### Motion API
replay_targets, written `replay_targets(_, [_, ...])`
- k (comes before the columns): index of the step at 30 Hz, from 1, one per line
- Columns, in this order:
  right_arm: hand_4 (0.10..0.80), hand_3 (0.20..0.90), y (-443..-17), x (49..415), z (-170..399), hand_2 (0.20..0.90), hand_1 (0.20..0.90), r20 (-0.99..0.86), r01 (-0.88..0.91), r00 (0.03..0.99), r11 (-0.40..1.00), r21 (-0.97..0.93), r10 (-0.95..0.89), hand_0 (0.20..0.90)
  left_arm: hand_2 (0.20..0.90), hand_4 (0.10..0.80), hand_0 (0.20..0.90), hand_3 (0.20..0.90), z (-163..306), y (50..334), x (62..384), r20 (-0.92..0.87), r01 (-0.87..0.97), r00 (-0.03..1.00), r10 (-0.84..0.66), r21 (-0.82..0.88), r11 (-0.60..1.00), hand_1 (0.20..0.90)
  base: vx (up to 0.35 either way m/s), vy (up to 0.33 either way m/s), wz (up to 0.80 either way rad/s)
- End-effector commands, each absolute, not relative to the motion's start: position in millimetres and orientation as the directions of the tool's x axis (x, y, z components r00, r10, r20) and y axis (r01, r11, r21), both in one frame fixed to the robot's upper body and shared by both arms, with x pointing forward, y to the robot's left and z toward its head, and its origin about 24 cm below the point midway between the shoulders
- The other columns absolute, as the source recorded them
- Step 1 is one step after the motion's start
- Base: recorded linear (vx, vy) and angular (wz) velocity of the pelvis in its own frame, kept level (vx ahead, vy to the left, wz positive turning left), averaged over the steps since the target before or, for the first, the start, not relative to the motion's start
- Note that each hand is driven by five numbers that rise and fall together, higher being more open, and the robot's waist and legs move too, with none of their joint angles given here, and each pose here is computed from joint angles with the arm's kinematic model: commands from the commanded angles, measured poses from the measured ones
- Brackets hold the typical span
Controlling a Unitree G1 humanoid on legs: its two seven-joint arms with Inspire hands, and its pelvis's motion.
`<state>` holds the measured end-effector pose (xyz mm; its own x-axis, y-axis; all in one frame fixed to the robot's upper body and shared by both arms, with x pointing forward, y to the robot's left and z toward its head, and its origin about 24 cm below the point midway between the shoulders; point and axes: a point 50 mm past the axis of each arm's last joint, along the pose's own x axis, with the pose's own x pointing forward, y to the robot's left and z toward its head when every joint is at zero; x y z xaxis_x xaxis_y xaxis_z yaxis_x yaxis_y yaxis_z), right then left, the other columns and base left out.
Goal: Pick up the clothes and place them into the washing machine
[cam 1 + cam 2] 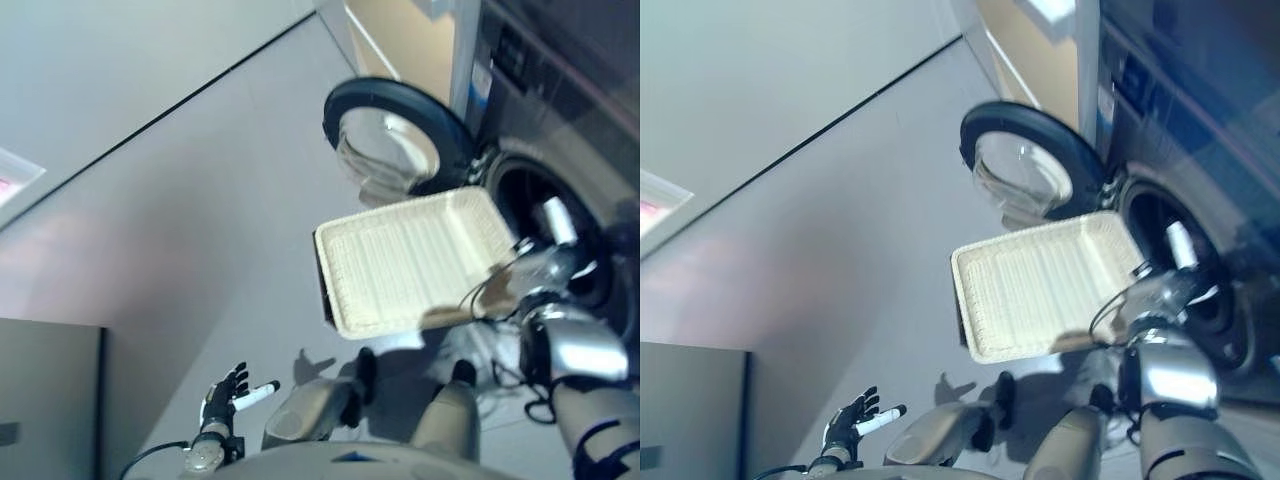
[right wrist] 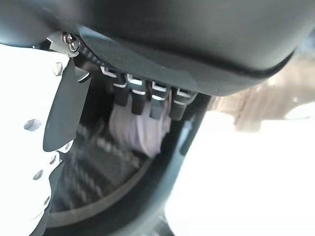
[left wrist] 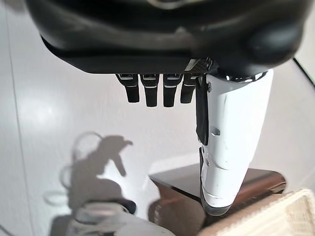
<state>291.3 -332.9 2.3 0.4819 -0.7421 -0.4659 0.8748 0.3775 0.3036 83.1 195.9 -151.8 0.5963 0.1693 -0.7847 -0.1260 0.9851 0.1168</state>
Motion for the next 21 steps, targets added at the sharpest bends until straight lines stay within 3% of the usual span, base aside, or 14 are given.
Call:
replay_targets(1, [0.800, 0.900, -352, 284, 14, 0.900, 0.900, -0.327, 0.834, 0.552, 0.495, 0.245, -0.767, 0.900, 0.900, 0.800, 0.900, 0.900, -150, 231, 71, -0.780, -0.155, 0.561, 0.277, 0.229, 0.961, 0.900, 0.070, -0.111, 0.32])
replay_targets(3, [0.800, 0.900, -353, 262, -11, 0.900, 0.900, -0.395, 0.853, 0.520, 0.488, 0.186, -0.757, 0.900, 0.900, 0.800, 0.900, 0.900, -149, 234, 71, -0.780, -0.148, 0.560, 0.280, 0.238, 0.960, 0.900, 0.078, -0.112, 0.41])
replay_targets(6, [0.800, 0.900, -331, 237, -50, 0.900, 0.900, -0.466, 0.760, 0.568, 0.650, -0.020, -0.678, 0.900, 0.900, 0.800, 0.900, 0.900, -149, 238, 72, -0.778, -0.120, 0.562, 0.280, 0.259, 0.958, 0.900, 0.049, -0.090, 0.31])
replay_targets(11, [0.800, 0.900, -305, 217, -76, 0.900, 0.900, -0.491, 0.601, 0.631, 0.779, -0.180, -0.600, 0.900, 0.900, 0.800, 0.900, 0.900, -148, 241, 72, -0.769, -0.112, 0.569, 0.291, 0.278, 0.954, 0.900, -0.002, -0.040, 0.20])
replay_targets(21, [0.800, 0.900, -269, 130, -135, 0.900, 0.900, -0.706, 0.226, 0.535, 0.884, -0.409, -0.464, 0.900, 0.900, 0.800, 0.900, 0.900, -150, 242, 82, -0.786, -0.035, 0.561, 0.258, 0.289, 0.957, 0.900, -0.034, -0.007, 0.24])
